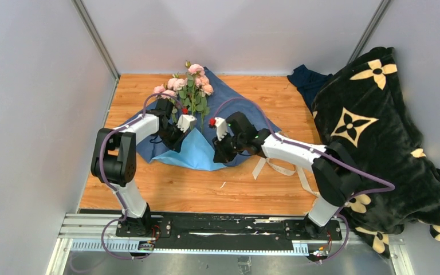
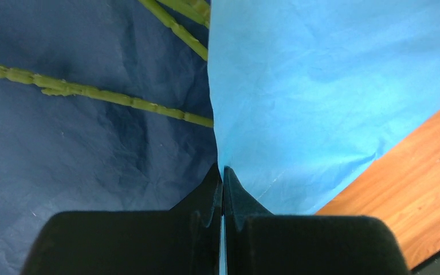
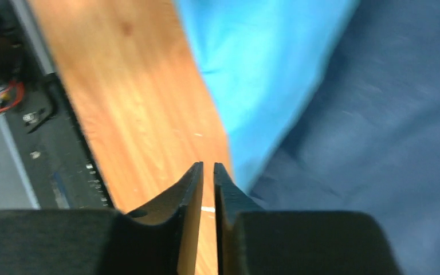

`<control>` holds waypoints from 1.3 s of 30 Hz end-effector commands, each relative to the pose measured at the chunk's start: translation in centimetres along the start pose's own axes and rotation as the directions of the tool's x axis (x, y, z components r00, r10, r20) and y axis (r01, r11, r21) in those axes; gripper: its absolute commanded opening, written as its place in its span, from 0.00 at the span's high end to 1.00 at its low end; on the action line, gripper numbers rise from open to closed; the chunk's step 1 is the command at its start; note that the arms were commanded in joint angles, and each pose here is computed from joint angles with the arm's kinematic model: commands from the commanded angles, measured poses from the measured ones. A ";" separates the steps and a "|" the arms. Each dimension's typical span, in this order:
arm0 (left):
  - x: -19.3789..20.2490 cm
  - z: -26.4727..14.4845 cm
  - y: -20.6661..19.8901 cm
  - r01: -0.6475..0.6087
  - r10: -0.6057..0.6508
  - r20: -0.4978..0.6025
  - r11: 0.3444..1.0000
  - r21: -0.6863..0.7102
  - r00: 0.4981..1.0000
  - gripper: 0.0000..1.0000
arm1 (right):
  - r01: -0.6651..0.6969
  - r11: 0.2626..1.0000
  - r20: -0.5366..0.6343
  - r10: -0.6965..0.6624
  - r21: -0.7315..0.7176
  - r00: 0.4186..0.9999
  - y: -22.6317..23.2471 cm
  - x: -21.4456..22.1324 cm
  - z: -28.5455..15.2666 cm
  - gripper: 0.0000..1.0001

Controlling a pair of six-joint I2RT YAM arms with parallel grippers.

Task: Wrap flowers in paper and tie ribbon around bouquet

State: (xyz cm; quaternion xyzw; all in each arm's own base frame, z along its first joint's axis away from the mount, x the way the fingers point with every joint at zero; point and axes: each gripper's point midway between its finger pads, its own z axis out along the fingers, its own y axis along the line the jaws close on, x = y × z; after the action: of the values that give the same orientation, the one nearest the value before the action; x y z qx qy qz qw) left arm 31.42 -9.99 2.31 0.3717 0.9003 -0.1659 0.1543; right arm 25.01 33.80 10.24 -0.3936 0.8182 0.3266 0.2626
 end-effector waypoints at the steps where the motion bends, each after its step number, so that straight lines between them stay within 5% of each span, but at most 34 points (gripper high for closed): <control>1: -0.7 0.2 1.8 -0.012 0.014 0.014 0.995 -0.094 1.000 1.00 | -0.049 0.993 0.022 0.052 -0.110 0.998 2.6 -1.1 2.9 0.87; 7: -0.6 -0.3 2.2 -0.013 0.015 0.010 0.992 -0.128 1.000 0.99 | -0.259 0.965 -0.084 0.255 -0.040 0.963 -1.6 2.3 6.0 1.00; 9: -0.8 -1.1 2.5 -0.012 0.015 0.015 0.987 -0.162 1.000 0.89 | -0.295 0.956 -0.117 0.294 0.011 0.949 -2.8 4.1 5.9 1.00; 12: -2.1 -3.8 2.8 -0.003 0.016 0.055 0.974 -0.229 0.998 0.57 | -0.321 0.946 -0.162 0.323 0.036 0.933 -3.0 6.3 5.7 1.00; 17: -4.6 -9.1 -2.5 -0.073 0.110 0.198 0.980 -0.185 0.974 0.49 | -0.366 0.929 -0.190 0.370 0.054 0.909 -2.9 7.7 5.7 1.00; 25: 2.4 -2.5 -8.1 -0.277 0.281 -0.092 0.959 0.055 0.955 0.88 | -0.399 0.913 -0.202 0.407 0.083 0.891 -3.4 7.9 5.5 1.00; 32: 4.1 -0.4 -2.9 -0.238 0.222 -0.191 0.969 -0.063 0.956 0.94 | -0.412 0.906 -0.215 0.423 0.098 0.880 -3.4 8.9 5.3 1.00; 39: 11.9 -1.8 -1.2 -0.145 0.122 -0.300 0.988 -0.055 0.946 0.94 | -0.406 0.906 -0.229 0.423 0.122 0.877 -3.8 9.9 4.9 1.00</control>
State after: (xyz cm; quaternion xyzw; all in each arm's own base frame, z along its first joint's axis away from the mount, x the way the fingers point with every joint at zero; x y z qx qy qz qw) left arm 25.85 -7.44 1.34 0.4419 0.8859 -0.0959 0.1035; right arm 25.84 34.58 2.41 -0.2540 0.8875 0.3523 0.1539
